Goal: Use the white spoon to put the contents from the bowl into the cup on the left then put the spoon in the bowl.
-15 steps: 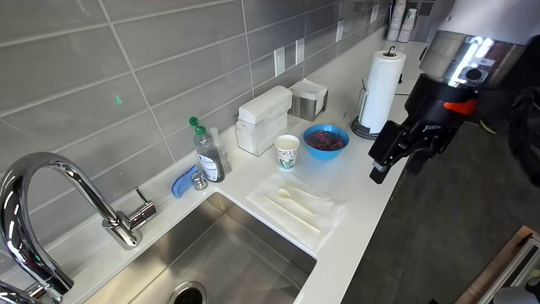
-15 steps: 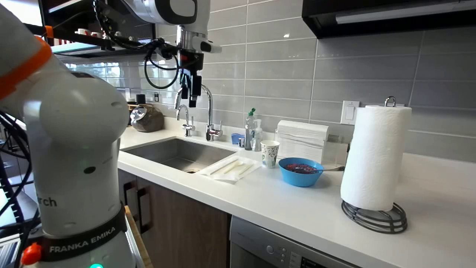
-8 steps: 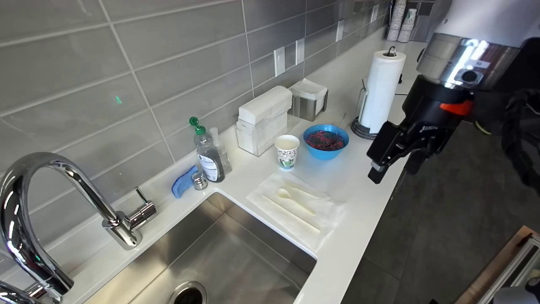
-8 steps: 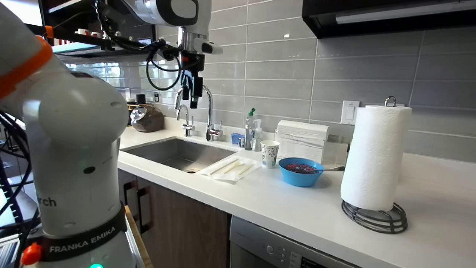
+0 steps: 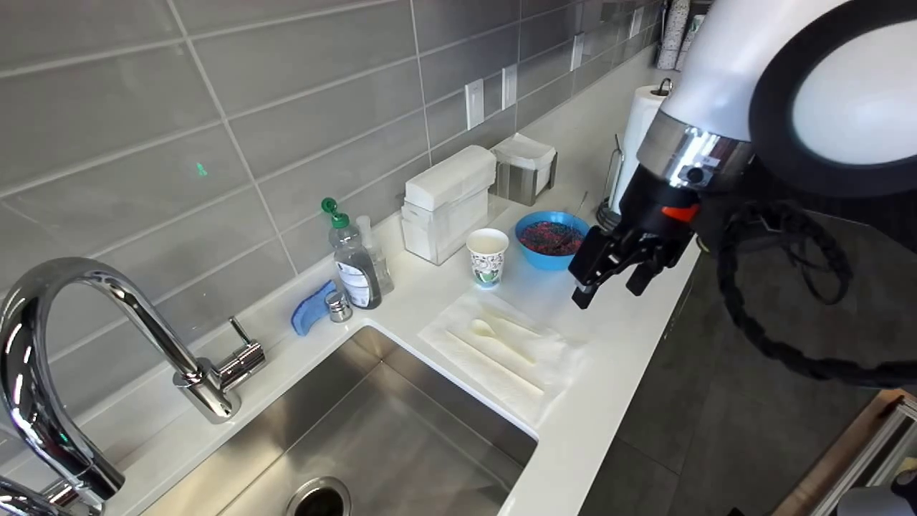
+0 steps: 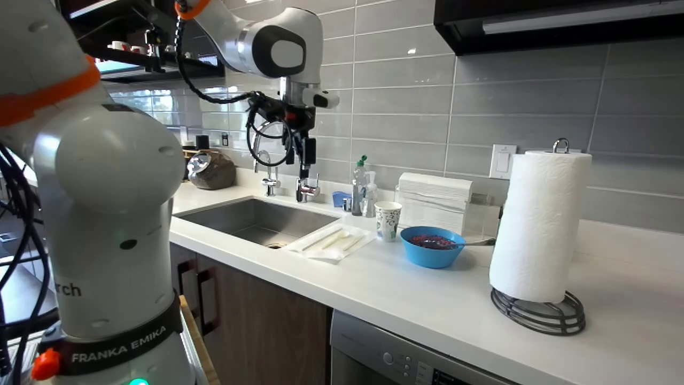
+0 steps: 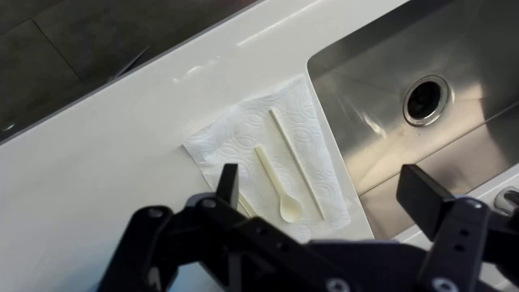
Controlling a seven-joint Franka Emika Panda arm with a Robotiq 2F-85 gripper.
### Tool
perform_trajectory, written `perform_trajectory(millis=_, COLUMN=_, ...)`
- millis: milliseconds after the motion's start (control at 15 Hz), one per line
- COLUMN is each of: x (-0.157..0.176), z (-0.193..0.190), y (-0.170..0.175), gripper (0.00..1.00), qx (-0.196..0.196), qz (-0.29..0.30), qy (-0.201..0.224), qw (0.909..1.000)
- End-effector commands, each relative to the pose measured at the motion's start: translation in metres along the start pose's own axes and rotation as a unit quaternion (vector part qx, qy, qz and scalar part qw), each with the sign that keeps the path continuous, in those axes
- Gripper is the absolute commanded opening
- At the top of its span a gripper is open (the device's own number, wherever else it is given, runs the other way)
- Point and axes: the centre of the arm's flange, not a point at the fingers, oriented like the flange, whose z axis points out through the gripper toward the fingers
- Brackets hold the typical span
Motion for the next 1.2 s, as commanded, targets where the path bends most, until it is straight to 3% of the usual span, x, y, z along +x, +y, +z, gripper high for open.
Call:
perform_trajectory(millis=0, x=0.032, z=0.044, y=-0.004, gripper=1.0, qx=-0.002, qz=-0.017, qy=-0.009, qw=0.9998)
perform_trajectory(millis=667, x=0.084, z=0.132, y=-0.013, gripper=1.0, qx=-0.043, qz=-0.079, qy=-0.048, qw=0.9948)
perform_trajectory(millis=1000, x=0.11, z=0.18, y=-0.042, gripper=1.0, qx=-0.071, qz=-0.123, qy=-0.044, qw=0.9889)
perform_trajectory(millis=1067, x=0.112, z=0.182, y=-0.046, gripper=1.0, qx=-0.068, qz=-0.123, qy=-0.032, qw=0.9895)
perform_trajectory(millis=1133, x=0.096, z=0.161, y=-0.028, gripper=1.0, qx=-0.063, qz=-0.121, qy=-0.043, qw=0.9897)
